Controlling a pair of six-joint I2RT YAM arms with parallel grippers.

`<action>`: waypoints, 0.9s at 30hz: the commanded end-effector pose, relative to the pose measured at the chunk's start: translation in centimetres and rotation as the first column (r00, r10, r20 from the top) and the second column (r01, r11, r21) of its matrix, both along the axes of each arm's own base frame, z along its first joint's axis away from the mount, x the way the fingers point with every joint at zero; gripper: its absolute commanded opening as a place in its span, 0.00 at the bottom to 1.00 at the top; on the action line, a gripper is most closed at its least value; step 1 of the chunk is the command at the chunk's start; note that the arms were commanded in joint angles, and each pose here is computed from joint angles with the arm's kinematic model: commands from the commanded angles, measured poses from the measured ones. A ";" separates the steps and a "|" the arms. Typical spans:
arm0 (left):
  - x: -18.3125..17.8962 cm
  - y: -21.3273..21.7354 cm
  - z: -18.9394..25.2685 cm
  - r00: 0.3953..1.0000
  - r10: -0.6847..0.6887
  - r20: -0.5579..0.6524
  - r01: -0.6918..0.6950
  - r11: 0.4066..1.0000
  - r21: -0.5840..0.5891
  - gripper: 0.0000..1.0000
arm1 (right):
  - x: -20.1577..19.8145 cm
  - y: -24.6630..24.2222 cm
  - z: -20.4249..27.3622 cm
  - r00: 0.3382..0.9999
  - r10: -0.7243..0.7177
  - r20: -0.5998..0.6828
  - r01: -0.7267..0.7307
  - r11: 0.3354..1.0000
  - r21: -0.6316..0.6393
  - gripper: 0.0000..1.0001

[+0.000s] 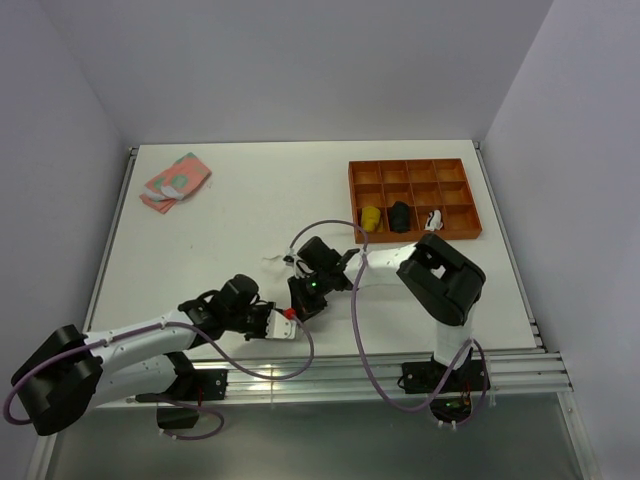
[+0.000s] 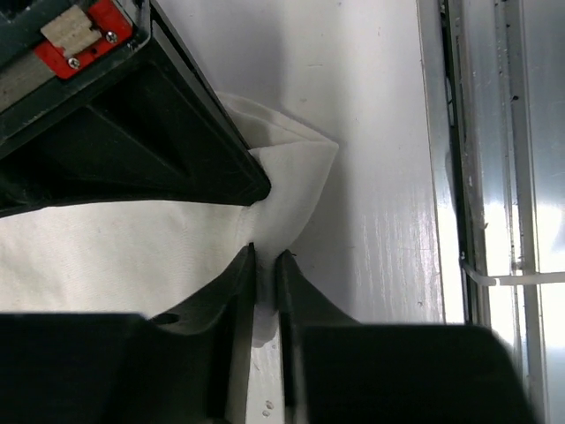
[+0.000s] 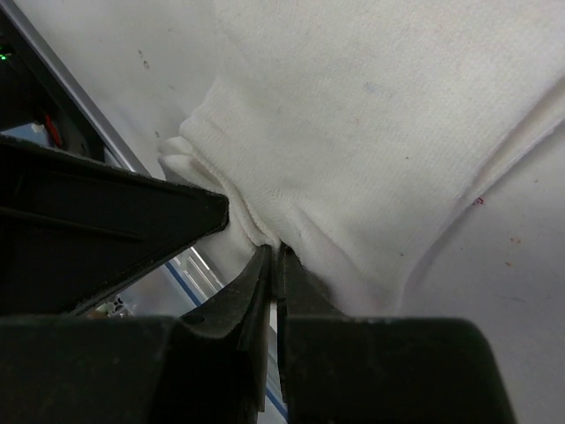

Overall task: Roll the socks
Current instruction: Roll the sock at the center of the board.

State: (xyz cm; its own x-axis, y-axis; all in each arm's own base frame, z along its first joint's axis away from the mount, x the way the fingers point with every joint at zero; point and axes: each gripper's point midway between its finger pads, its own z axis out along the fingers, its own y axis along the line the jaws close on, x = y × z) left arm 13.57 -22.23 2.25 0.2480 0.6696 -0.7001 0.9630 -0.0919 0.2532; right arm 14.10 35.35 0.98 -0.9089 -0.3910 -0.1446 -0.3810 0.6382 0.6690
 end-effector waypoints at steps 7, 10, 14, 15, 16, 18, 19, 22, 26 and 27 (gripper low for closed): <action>-1.7 1.4 -0.6 0.987 0.007 -0.160 0.014 0.991 0.134 0.03 | 4.1 -4.2 -2.5 0.966 -0.120 0.227 0.190 0.930 -0.315 0.34; -1.8 1.8 -0.8 0.977 0.021 -0.212 0.016 0.985 0.169 0.02 | 6.3 -4.6 -0.3 0.920 -0.216 0.328 0.311 0.910 -0.272 0.44; -0.7 1.5 0.7 0.962 0.021 -0.271 0.023 0.987 0.157 0.00 | 8.3 -6.3 1.5 0.843 -0.328 0.426 0.451 0.863 -0.229 0.51; -1.5 2.3 0.2 0.937 0.037 -0.348 0.031 0.982 0.188 0.00 | 8.3 -7.0 1.5 0.831 -0.356 0.427 0.479 0.848 -0.226 0.51; -1.5 2.3 0.3 0.928 0.037 -0.371 0.038 0.981 0.192 0.00 | 8.3 -7.2 1.8 0.822 -0.370 0.433 0.492 0.845 -0.211 0.51; -1.3 2.1 0.4 0.903 0.037 -0.428 0.052 0.980 0.194 0.00 | 8.7 -7.8 3.0 0.777 -0.431 0.459 0.548 0.822 -0.155 0.51; -1.8 2.5 0.3 0.883 0.049 -0.467 0.060 0.975 0.216 0.00 | 8.7 -8.0 3.3 0.764 -0.447 0.466 0.562 0.815 -0.139 0.51; -1.5 2.3 0.2 0.849 0.075 -0.522 0.062 0.969 0.239 0.00 | 8.8 -9.2 5.0 0.697 -0.524 0.490 0.623 0.781 -0.050 0.51; -1.5 2.1 0.4 0.776 0.084 -0.625 0.110 0.958 0.266 0.00 | 8.3 -8.7 7.2 0.658 -0.574 0.488 0.602 0.790 0.117 0.52; -1.5 2.0 0.4 0.762 0.088 -0.642 0.114 0.957 0.267 0.00 | 8.0 -8.7 7.7 0.653 -0.567 0.503 0.585 0.799 0.141 0.52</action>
State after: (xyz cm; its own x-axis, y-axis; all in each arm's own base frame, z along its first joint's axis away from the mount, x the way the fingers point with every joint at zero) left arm 14.39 -21.11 2.39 -0.1228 0.8318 -0.5414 0.9498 -0.0597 -0.3072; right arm 20.82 25.63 5.96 -0.8332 0.0878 -0.5460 -0.1706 0.8984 0.4047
